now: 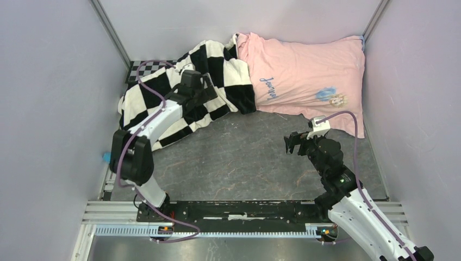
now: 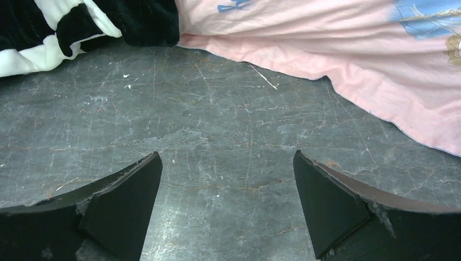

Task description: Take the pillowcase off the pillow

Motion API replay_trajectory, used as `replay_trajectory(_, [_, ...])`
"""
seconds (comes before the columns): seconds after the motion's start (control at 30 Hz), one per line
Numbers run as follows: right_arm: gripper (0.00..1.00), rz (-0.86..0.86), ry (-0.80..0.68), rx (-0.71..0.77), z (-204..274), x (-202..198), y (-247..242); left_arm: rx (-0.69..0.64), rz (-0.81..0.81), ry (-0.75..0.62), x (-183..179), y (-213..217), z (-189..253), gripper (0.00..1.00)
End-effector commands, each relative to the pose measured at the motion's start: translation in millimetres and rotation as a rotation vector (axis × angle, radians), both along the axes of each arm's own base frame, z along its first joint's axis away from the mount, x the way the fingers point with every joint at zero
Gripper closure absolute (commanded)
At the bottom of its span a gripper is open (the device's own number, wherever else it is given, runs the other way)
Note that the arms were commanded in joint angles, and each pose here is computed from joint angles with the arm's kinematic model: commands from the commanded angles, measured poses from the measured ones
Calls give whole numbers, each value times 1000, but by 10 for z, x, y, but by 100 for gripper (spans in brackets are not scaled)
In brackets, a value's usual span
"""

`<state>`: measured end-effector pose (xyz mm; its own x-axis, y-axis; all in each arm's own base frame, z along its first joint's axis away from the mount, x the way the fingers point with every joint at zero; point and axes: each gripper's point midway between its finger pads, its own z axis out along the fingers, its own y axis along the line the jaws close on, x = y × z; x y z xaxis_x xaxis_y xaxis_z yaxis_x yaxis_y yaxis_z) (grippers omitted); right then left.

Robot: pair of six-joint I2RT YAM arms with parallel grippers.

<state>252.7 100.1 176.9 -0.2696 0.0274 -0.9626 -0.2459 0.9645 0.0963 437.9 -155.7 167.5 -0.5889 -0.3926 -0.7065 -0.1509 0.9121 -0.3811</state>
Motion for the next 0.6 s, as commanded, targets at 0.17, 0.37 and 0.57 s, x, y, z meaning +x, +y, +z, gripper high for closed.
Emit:
replay_trajectory(0.17, [2, -8, -42, 31, 115, 29, 10, 53, -31, -81, 661, -260, 206, 1])
replay_trajectory(0.37, [2, -2, -48, 33, 138, 53, 32, 69, -17, -33, 954, -355, -113, 0])
replay_trajectory(0.57, [2, 1, -32, 29, 61, 72, 50, 46, -81, 109, 1098, -507, -574, 2])
